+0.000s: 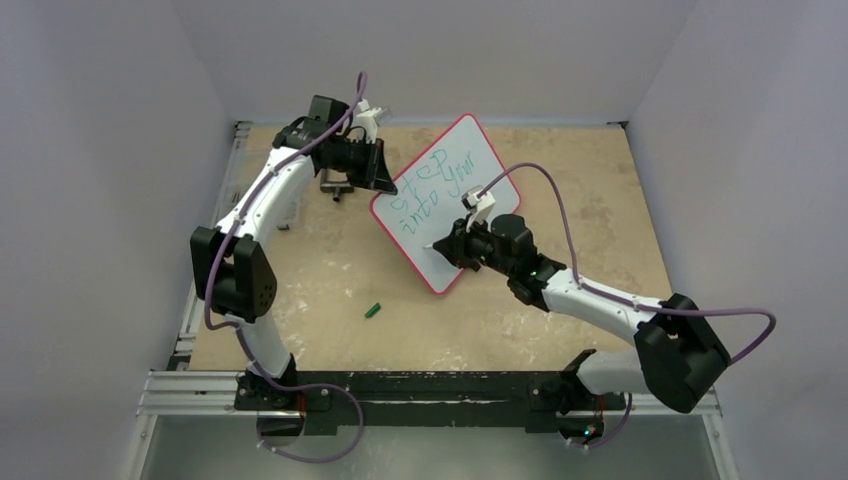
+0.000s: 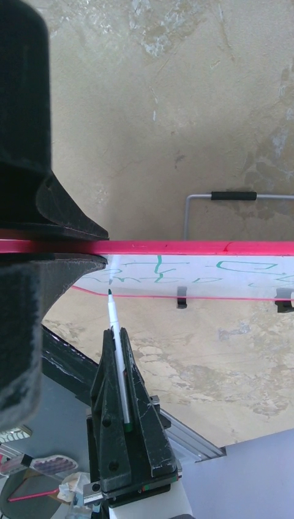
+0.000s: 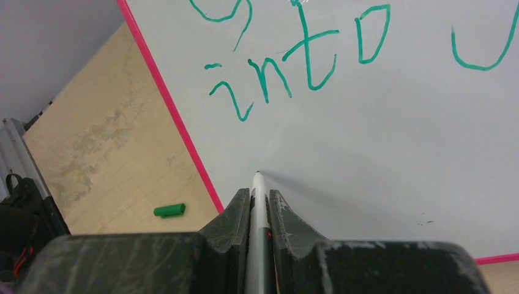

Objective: Write a sentence on the whiteboard

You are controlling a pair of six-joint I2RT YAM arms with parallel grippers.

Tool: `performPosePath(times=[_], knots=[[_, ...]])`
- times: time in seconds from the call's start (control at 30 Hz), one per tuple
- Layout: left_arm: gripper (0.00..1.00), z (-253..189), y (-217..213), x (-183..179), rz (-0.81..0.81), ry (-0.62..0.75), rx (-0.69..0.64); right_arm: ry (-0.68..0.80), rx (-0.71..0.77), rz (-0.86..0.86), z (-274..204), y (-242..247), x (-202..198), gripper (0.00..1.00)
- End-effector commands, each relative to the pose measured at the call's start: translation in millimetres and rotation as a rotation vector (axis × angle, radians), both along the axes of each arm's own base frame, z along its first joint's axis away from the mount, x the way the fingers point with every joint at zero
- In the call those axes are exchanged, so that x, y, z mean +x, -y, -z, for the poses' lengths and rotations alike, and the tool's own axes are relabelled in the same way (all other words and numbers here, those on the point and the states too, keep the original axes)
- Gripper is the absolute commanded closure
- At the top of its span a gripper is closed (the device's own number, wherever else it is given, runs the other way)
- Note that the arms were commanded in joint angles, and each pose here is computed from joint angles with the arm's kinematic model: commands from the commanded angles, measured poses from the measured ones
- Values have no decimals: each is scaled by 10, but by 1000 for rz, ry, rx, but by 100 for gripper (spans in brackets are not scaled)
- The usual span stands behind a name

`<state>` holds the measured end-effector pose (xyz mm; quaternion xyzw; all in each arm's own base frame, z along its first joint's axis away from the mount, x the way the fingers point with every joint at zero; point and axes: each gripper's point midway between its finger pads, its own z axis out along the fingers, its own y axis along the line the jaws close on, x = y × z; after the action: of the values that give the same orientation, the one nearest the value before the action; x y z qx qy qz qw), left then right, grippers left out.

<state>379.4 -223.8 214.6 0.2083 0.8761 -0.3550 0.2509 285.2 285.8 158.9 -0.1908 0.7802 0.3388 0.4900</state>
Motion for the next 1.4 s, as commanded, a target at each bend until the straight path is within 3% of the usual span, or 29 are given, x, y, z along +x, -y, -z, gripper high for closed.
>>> performPosePath(times=[0.0,0.47,0.97,1.37], knots=[[100,123,-85,107,-20,30,77,105,57,15,-418,-103,159,100],[100,104,-98,116,-25,33,72,55,-3,58,-162,-53,230,100],[100,87,-102,115,-30,33,68,-125,-93,89,474,239,-147,100],[100,85,-111,123,-35,33,70,-4,1,47,-254,79,-49,100]])
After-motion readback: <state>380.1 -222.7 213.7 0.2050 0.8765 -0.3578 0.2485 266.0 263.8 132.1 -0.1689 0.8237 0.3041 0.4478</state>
